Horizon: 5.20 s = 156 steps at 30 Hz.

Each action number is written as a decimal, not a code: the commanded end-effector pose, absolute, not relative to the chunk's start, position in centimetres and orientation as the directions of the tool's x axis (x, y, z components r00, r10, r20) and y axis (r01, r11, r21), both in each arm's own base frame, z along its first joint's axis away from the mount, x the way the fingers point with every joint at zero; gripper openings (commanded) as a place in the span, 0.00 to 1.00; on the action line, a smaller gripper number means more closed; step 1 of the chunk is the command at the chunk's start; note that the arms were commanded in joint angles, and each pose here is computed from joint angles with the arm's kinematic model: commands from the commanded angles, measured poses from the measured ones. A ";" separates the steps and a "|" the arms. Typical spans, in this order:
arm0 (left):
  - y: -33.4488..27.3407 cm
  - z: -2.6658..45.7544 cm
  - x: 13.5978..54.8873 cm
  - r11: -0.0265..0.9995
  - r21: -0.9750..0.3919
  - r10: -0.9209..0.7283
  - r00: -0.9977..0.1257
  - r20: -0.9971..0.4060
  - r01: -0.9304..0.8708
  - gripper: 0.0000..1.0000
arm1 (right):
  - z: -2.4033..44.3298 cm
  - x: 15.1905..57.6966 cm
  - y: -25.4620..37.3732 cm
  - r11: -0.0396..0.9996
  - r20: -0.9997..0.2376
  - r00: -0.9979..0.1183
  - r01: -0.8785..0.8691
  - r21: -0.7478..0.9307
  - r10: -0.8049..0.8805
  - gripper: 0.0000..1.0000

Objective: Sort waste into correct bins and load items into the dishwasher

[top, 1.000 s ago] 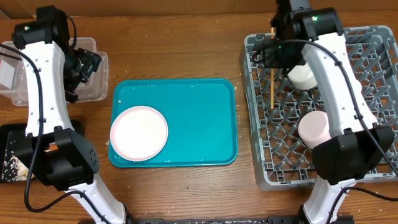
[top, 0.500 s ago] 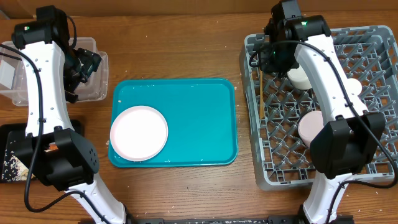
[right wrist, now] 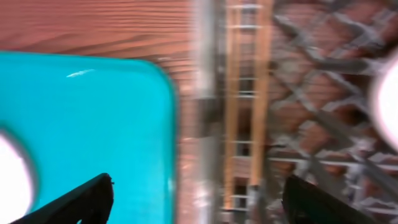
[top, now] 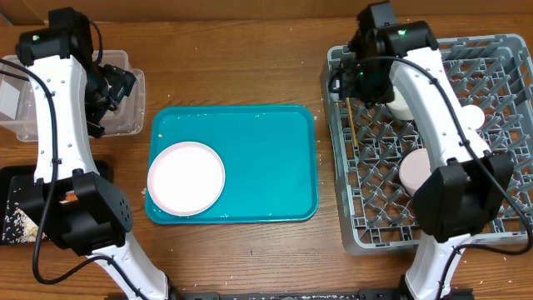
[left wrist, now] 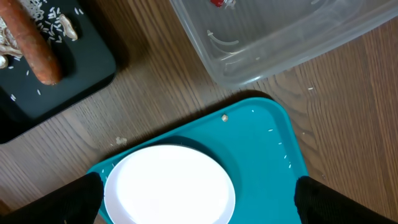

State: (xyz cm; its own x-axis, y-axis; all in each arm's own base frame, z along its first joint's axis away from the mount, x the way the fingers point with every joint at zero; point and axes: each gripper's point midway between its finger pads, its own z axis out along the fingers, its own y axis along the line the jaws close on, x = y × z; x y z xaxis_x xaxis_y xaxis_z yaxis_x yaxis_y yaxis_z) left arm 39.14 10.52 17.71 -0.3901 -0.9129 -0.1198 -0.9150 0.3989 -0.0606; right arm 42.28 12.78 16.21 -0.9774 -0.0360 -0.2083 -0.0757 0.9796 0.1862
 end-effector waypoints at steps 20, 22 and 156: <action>10.4 18.7 38.9 0.382 -0.082 -0.920 -0.370 -0.132 -0.920 1.00 | 12.3 34.0 37.2 0.920 -0.210 -0.960 -0.245 0.307 -0.185 0.73; 10.4 18.7 38.9 0.382 -0.082 -0.920 -0.370 -0.132 -0.920 1.00 | 10.6 33.3 38.4 0.925 -0.183 -0.968 -0.224 0.307 -0.174 0.69; 10.4 18.7 38.9 0.382 -0.082 -0.920 -0.370 -0.132 -0.920 1.00 | 4.1 29.7 40.3 0.890 -0.103 -0.930 -0.369 0.268 -0.354 0.25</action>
